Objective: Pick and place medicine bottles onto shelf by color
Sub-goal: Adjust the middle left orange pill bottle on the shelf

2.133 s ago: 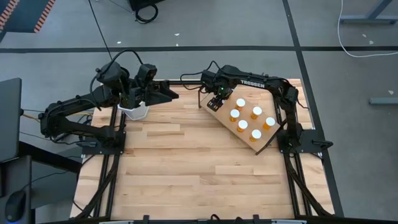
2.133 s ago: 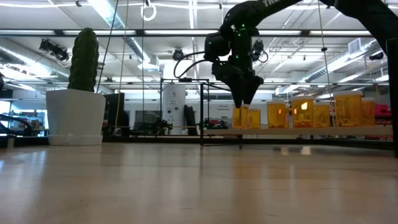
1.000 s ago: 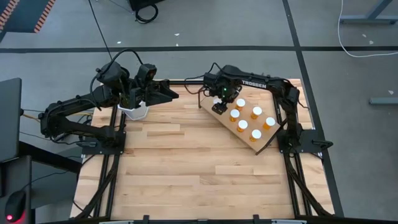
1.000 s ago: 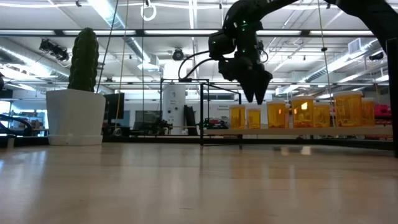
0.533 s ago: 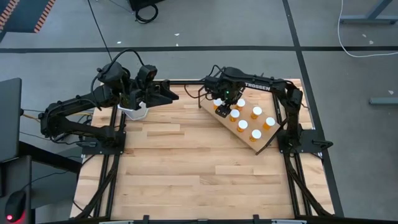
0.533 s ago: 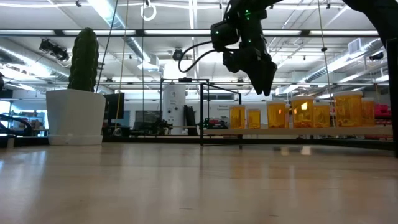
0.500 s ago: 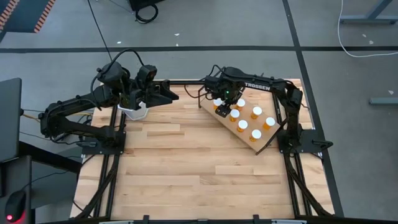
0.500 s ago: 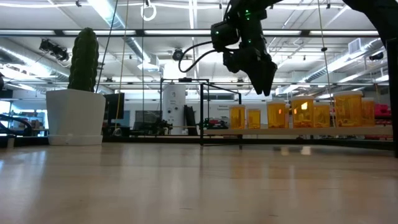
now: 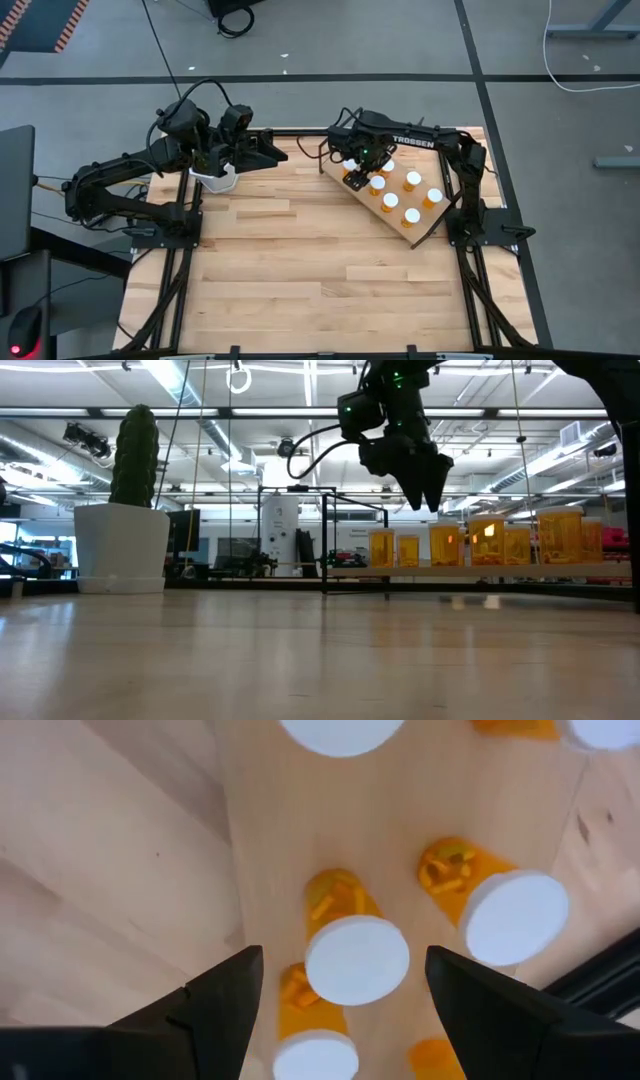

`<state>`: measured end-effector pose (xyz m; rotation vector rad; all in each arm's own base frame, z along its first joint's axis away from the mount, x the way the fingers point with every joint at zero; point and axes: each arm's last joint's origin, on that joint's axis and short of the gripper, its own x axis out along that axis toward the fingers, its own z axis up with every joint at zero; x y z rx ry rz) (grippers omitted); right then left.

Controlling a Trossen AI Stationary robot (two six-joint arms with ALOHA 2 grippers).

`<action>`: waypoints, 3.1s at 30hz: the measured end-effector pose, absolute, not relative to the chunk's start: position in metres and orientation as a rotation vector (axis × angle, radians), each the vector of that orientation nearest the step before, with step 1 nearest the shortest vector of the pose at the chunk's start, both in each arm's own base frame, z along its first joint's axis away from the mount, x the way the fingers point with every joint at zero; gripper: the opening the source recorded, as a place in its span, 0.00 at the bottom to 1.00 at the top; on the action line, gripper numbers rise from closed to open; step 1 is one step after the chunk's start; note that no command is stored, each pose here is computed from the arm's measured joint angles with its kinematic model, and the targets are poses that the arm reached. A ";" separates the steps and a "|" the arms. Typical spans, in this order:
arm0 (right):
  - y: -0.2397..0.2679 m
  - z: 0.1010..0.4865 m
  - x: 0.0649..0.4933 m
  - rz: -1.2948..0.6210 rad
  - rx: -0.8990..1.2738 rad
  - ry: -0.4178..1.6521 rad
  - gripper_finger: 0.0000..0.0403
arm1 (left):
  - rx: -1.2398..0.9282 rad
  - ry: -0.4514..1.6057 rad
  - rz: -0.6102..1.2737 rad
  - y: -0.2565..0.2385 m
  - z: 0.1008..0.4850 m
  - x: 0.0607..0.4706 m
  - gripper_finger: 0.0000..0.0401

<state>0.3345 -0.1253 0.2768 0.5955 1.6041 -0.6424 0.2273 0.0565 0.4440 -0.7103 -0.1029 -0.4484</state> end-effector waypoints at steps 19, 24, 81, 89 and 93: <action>-0.099 0.305 0.295 -0.833 0.726 1.455 0.71 | -0.689 -0.042 -0.557 0.053 0.444 0.225 0.47; -0.092 0.304 0.275 -0.840 0.841 1.237 0.71 | -0.667 -0.045 -0.561 0.053 0.444 0.225 0.47; -0.100 0.232 0.279 -0.840 0.954 1.196 0.72 | -0.738 -0.003 -0.621 0.040 0.444 0.228 0.47; -0.101 0.232 0.281 -0.838 0.952 1.176 0.72 | -0.744 -0.002 -0.621 0.040 0.444 0.228 0.47; -0.099 0.232 0.281 -0.835 0.951 1.177 0.72 | -0.745 -0.001 -0.622 0.040 0.444 0.228 0.47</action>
